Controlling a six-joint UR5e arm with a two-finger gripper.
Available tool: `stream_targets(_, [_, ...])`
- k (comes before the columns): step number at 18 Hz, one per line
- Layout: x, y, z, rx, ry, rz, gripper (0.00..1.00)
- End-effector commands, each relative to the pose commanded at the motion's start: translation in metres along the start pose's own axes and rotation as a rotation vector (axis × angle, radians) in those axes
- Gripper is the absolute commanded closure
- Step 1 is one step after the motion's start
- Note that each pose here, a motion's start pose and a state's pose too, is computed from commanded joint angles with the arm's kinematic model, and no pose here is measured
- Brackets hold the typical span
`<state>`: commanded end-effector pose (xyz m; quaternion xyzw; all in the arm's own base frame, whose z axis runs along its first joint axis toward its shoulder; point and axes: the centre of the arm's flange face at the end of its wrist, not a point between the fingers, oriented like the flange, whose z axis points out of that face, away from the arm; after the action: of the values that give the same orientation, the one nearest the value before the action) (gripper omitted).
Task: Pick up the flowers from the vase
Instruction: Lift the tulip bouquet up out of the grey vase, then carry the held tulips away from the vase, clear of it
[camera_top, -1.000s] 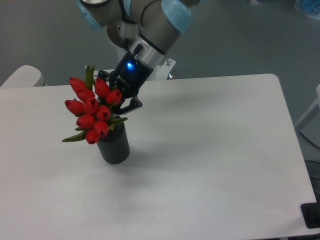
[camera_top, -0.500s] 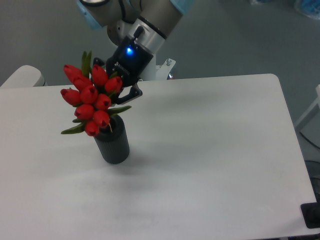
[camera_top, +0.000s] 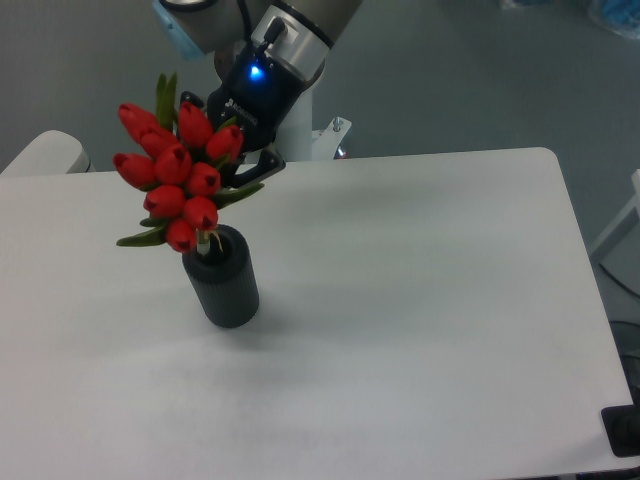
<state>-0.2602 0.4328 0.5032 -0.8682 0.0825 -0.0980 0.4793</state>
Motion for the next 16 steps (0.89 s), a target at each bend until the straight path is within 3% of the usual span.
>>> stream_targets(16, [-0.008,-0.022,-0.024,0.018,-0.049,0.035,0.67])
